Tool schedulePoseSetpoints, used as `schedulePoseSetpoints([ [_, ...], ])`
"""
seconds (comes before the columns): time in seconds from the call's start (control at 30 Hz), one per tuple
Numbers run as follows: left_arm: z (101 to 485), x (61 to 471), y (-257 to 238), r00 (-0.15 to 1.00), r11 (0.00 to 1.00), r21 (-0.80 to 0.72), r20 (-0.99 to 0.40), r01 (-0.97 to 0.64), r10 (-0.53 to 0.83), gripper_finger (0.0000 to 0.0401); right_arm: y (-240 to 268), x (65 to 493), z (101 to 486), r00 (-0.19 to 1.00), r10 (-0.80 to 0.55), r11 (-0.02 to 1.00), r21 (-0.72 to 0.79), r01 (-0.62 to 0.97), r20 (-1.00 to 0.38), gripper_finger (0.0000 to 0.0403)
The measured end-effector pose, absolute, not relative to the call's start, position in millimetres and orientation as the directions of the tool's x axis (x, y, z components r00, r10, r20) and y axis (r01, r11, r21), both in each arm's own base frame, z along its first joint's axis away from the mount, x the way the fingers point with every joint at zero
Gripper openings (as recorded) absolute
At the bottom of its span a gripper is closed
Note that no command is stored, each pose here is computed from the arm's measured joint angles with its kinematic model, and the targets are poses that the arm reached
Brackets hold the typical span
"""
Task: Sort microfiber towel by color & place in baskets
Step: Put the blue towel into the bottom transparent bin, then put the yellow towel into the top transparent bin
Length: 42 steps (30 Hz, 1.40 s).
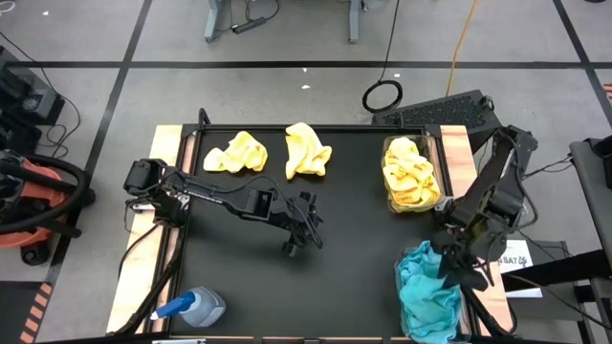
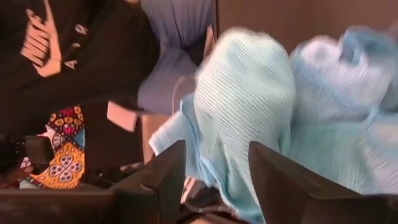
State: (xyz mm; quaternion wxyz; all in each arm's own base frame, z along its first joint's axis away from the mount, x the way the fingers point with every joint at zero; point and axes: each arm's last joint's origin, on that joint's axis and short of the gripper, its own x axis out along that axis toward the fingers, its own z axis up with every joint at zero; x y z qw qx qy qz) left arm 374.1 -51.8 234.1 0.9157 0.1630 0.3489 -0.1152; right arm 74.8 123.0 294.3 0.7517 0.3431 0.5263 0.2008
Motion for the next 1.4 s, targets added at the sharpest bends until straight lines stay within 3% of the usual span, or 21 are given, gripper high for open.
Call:
schedulePoseSetpoints([
  [0.23,234.1,374.2,-51.2,0.733,0.909,0.254,-0.676,0.331,-0.078,0.0255,110.4,71.0,299.5,0.475,0.619,0.72,0.694,-0.023,-0.626,0.0164],
  [0.47,234.4,371.6,-37.0,0.715,0.869,0.449,-0.676,0.206,0.18,0.0255,103.9,75.5,301.2,0.668,0.456,0.812,0.582,-0.042,-0.588,0.0164],
  [0.67,234.3,369.0,-2.6,0.661,0.872,0.476,-0.693,0.116,0.29,0.0255,98.5,80.5,304.5,0.822,0.259,0.88,0.474,0.016,-0.507,0.0164],
  [0.87,231.4,363.5,43.9,0.594,0.899,0.437,-0.725,0.006,0.348,0.0255,98.2,89.3,305.0,0.876,0.133,0.944,0.328,0.031,-0.465,0.0164],
  [1.4,226.0,342.7,136.1,0.592,0.967,0.217,-0.765,-0.136,0.255,0.0255,106.8,130.9,290.7,0.877,-0.132,0.989,-0.002,0.148,-0.461,0.0164],
])
